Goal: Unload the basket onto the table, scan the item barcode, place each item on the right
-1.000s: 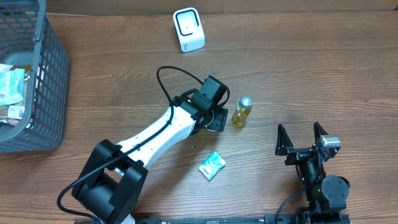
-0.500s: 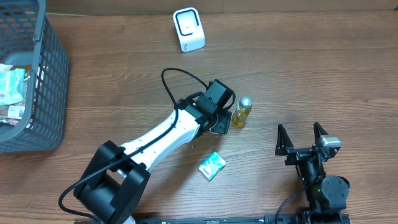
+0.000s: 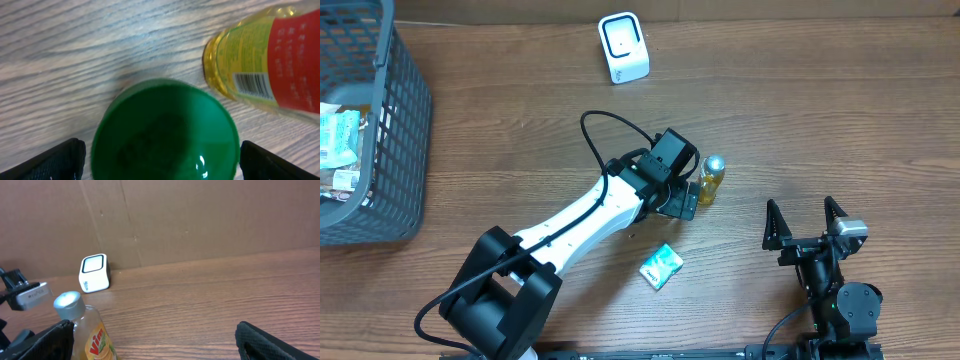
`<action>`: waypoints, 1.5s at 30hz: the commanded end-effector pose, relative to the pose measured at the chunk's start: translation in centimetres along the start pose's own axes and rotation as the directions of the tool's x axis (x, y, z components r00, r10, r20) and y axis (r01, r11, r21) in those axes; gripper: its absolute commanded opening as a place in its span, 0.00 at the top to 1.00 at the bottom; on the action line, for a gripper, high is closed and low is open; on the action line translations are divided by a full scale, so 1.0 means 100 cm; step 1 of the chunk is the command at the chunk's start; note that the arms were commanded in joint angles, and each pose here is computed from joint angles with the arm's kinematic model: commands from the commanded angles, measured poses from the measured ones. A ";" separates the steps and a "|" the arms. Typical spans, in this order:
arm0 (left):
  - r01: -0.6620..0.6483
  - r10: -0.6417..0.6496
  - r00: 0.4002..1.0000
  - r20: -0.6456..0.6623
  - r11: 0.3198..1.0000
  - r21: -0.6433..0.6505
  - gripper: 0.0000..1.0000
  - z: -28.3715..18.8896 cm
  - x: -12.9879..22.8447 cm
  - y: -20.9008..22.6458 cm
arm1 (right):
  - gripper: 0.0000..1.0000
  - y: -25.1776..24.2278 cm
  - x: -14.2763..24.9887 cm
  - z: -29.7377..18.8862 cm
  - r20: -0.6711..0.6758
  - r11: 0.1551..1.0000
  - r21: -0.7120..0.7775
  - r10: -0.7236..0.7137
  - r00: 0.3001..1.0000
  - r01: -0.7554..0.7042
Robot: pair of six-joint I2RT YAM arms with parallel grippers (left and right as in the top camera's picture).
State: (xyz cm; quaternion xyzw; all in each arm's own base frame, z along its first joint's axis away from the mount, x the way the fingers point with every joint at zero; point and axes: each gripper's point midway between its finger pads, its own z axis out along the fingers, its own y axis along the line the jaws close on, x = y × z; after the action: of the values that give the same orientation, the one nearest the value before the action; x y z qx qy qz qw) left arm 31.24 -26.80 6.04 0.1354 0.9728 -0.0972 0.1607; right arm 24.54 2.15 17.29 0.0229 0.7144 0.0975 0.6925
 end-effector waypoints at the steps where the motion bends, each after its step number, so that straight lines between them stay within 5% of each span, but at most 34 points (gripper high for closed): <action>1: -0.019 0.021 0.998 0.058 0.999 -0.034 0.01 -0.018 -0.026 -0.004 | 0.00 0.000 0.003 0.000 0.001 1.000 -0.001 0.004 1.000 -0.004; 10: -0.045 0.047 0.999 0.009 0.989 -0.138 0.00 -0.067 -0.038 0.006 | 0.00 0.000 0.003 0.000 0.001 1.000 -0.001 0.004 1.000 -0.004; 21: -0.197 0.164 0.954 -0.249 0.974 -0.115 0.00 -0.082 0.024 0.001 | 0.00 0.000 0.003 0.000 0.001 1.000 -0.001 0.004 1.000 -0.004; 38: -0.402 0.354 0.858 -0.371 0.914 -0.059 0.01 -0.088 0.092 -0.048 | 0.00 0.000 0.003 0.000 0.001 1.000 -0.001 0.004 1.000 -0.004; 45: -0.401 0.329 0.833 -0.445 0.913 -0.075 0.12 -0.070 0.120 -0.032 | 0.00 0.000 0.003 0.000 0.001 1.000 -0.001 0.004 1.000 -0.004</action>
State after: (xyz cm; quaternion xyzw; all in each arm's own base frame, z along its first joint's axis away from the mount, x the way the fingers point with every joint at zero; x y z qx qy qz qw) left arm 18.19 -26.16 10.24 0.3296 0.9432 0.0405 -0.0067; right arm 24.54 2.16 17.29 0.0230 0.7144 0.0978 0.6925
